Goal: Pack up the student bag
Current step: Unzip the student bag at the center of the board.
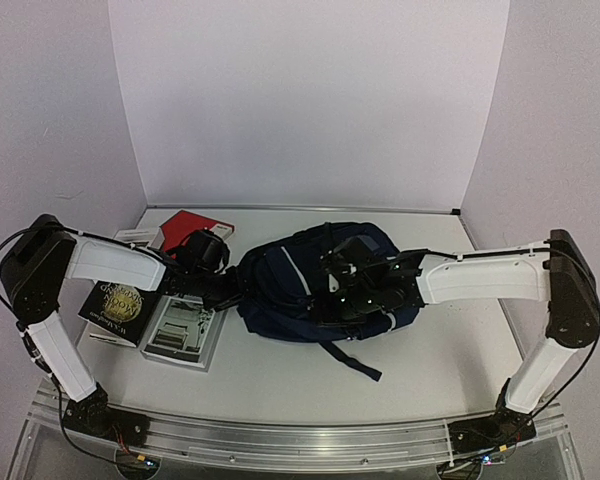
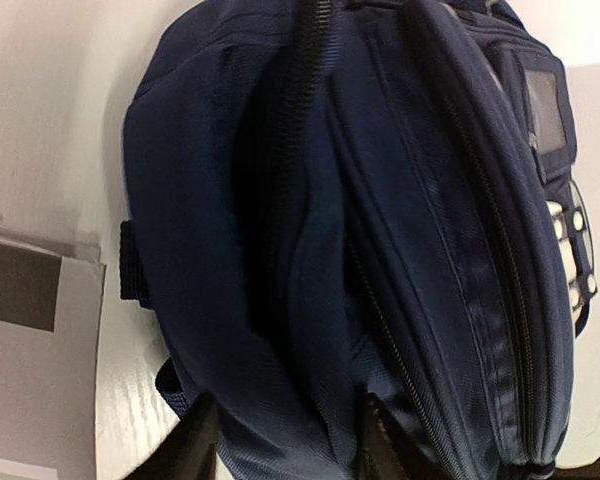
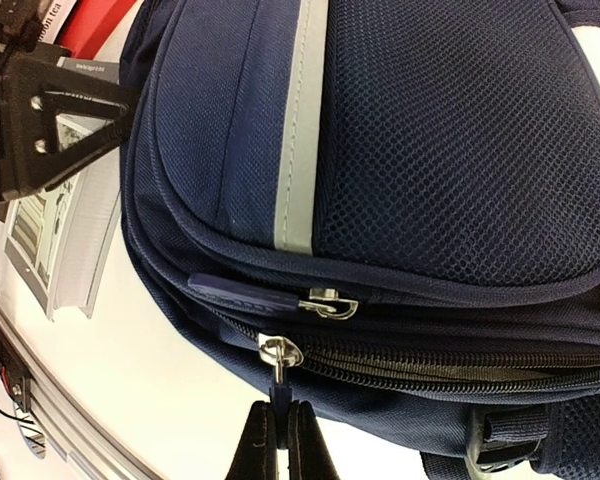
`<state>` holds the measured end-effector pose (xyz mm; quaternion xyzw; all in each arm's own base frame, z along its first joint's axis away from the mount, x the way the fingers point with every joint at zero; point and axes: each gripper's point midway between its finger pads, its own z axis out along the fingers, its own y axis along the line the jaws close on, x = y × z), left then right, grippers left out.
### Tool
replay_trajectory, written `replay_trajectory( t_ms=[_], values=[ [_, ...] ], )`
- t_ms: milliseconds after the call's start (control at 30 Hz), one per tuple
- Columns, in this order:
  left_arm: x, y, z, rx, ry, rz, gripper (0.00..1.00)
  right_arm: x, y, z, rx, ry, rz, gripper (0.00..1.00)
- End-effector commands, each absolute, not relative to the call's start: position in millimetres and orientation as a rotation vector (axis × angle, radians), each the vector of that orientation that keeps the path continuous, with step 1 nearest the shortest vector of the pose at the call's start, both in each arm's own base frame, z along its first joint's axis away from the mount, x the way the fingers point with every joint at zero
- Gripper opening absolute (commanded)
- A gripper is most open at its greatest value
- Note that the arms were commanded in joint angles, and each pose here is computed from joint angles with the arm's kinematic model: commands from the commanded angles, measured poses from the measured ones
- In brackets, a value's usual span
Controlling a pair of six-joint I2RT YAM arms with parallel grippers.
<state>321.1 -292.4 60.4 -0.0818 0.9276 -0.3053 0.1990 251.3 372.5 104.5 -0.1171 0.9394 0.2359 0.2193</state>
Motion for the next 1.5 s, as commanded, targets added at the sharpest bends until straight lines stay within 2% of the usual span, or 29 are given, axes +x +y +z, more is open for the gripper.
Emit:
replay_trajectory(
  t_ms=[0,133,200,467,800,867,900,1100,1167,1267,1467],
  values=[
    [330.7,-309.5,73.8,-0.218,2.537,-0.961,0.26,255.7,377.1,133.8,-0.303,2.517,0.696,0.0],
    [331.2,-322.8,84.2,-0.194,2.489,-1.07,0.06,248.9,390.2,123.7,-0.339,2.543,0.676,0.0],
    [330.4,-328.7,88.3,-0.181,2.472,-1.109,0.01,245.3,401.0,120.1,-0.36,2.548,0.677,0.0],
    [324.1,-340.5,102.6,-0.159,2.423,-1.158,0.0,233.4,451.4,121.6,-0.452,2.53,0.718,0.0],
    [318.5,-342.7,99.1,-0.122,2.431,-1.129,0.0,250.3,494.3,147.5,-0.454,2.446,0.784,0.0],
    [318.4,-334.1,96.1,-0.124,2.446,-1.062,0.03,252.8,498.8,158.6,-0.459,2.42,0.803,0.08],
    [318.7,-327.9,94.7,-0.127,2.451,-1.017,0.07,252.9,498.0,163.4,-0.46,2.409,0.805,0.14],
    [317.5,-294.3,120.8,-0.058,2.411,-0.8,0.46,254.2,462.4,186.7,-0.409,2.357,0.73,0.34],
    [312.6,-287.7,133.3,0.008,2.39,-0.766,0.55,255.1,443.5,195.8,-0.374,2.338,0.7,0.41],
    [300.1,-290.3,150.3,0.128,2.351,-0.793,0.58,264.7,411.5,202.9,-0.296,2.317,0.645,0.46],
    [262.0,-331.2,154.8,0.312,2.387,-0.871,0.62,288.2,350.5,188.1,-0.154,2.336,0.537,0.49]
  ],
)
